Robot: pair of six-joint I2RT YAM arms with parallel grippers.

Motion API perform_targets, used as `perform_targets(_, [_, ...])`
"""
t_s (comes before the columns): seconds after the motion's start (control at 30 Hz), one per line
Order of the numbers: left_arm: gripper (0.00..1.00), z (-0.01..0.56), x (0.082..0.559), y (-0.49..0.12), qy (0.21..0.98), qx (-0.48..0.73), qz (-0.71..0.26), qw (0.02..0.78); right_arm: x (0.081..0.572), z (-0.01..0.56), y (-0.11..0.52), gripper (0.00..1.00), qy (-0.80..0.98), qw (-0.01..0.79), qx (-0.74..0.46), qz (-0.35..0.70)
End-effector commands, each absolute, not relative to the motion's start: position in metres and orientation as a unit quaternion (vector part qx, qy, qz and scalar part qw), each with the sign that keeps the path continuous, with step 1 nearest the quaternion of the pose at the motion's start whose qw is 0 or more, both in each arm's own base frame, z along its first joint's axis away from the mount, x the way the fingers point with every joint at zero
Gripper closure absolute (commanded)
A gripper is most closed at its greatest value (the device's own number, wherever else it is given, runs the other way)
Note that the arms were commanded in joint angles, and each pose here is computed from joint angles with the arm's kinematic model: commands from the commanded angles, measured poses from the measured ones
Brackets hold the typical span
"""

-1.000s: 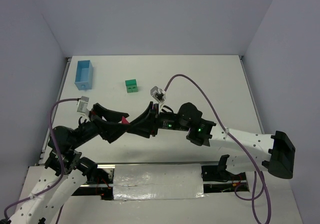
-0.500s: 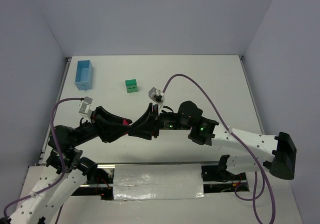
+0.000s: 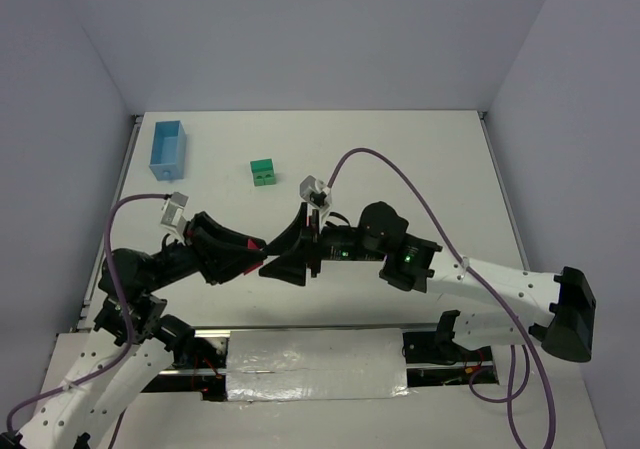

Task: Build the wood block tower

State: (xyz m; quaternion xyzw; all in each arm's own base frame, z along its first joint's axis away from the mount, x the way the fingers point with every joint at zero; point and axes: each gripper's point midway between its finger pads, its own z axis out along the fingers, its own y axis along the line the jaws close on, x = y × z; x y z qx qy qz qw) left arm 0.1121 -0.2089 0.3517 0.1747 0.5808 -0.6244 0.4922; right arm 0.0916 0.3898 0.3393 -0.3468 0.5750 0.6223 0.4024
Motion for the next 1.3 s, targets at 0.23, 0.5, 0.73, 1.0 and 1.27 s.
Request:
perform_targets(0.23, [1.0, 0.391, 0.107, -0.184, 0.476, 0.116, -0.653, 0.577, 0.097, 0.389, 0.379, 0.22, 0.509, 0.449, -0.276, 0.68])
perform_targets(0.5, [1.0, 0.395, 0.11, -0.159, 0.414, 0.04, -0.671, 0.613, 0.106, 0.404, 0.384, 0.32, 0.477, 0.46, -0.194, 0.724])
perform_targets(0.73, [1.0, 0.405, 0.104, -0.142, 0.367, 0.01, -0.681, 0.633, 0.108, 0.401, 0.398, 0.37, 0.492, 0.478, -0.174, 0.707])
perform_targets(1.0, [1.0, 0.403, 0.106, -0.143, 0.372, 0.005, -0.684, 0.627, 0.108, 0.398, 0.415, 0.37, 0.509, 0.466, -0.179, 0.701])
perform_targets(1.27, [1.0, 0.397, 0.108, -0.145, 0.372, 0.0, -0.693, 0.618, 0.106, 0.403, 0.428, 0.38, 0.502, 0.459, -0.19, 0.708])
